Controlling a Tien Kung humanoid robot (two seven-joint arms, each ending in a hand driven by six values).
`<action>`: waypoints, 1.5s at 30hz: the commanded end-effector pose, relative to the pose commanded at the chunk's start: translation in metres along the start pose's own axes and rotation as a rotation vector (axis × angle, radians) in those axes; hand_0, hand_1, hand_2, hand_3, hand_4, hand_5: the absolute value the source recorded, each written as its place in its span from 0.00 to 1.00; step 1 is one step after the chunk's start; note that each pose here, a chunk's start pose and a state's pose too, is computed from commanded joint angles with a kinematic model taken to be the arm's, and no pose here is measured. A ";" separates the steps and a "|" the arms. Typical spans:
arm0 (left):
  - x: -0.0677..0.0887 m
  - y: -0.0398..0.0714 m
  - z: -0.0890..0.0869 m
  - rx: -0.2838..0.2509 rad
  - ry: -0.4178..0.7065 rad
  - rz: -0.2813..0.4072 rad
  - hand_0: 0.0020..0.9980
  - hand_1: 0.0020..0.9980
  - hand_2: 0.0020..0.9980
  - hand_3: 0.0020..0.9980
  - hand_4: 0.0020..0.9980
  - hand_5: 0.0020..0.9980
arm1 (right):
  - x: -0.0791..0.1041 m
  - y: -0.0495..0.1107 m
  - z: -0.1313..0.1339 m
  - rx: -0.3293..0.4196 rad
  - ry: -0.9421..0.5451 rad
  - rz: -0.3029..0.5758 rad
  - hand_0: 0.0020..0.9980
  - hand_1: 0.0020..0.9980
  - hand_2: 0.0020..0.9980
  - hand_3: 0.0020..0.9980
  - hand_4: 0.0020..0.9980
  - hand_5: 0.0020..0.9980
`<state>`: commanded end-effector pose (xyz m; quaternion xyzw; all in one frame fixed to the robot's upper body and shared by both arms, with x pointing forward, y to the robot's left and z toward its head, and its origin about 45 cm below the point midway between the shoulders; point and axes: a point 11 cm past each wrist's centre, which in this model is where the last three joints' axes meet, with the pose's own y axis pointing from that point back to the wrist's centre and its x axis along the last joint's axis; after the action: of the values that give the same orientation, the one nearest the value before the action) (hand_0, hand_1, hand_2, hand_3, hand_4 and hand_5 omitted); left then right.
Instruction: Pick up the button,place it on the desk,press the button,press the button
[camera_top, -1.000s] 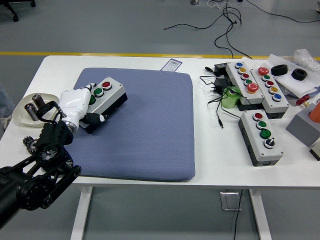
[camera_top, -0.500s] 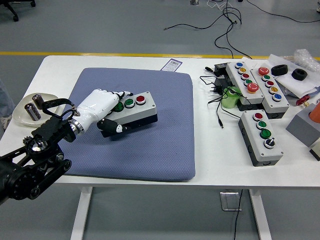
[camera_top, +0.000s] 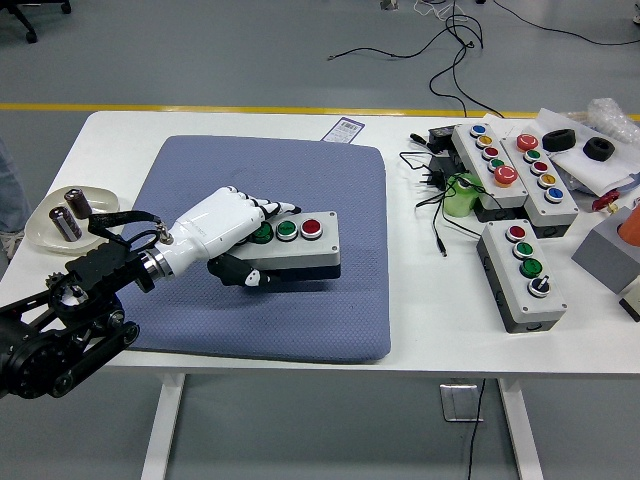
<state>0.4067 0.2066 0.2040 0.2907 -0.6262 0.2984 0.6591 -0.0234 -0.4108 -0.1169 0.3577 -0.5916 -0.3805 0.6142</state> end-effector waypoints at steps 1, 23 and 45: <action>-0.001 0.000 -0.001 0.002 -0.004 -0.006 0.03 0.00 0.00 0.04 0.84 0.26 | 0.000 0.000 0.000 0.000 0.000 0.000 0.51 0.67 0.70 0.62 0.30 0.14; -0.013 -0.004 -0.010 -0.005 -0.213 -0.110 0.02 0.09 0.22 0.42 0.90 0.39 | 0.000 0.000 -0.002 0.007 0.003 0.000 0.51 0.67 0.70 0.62 0.30 0.14; 0.003 0.000 -0.006 0.057 -0.048 -0.108 1.00 1.00 1.00 1.00 1.00 0.42 | 0.001 0.000 -0.002 0.009 0.005 0.002 0.51 0.67 0.70 0.62 0.30 0.14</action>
<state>0.4105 0.2114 0.2065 0.3498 -0.6165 0.2730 0.6504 -0.0210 -0.4113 -0.1167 0.3608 -0.5920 -0.3764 0.6145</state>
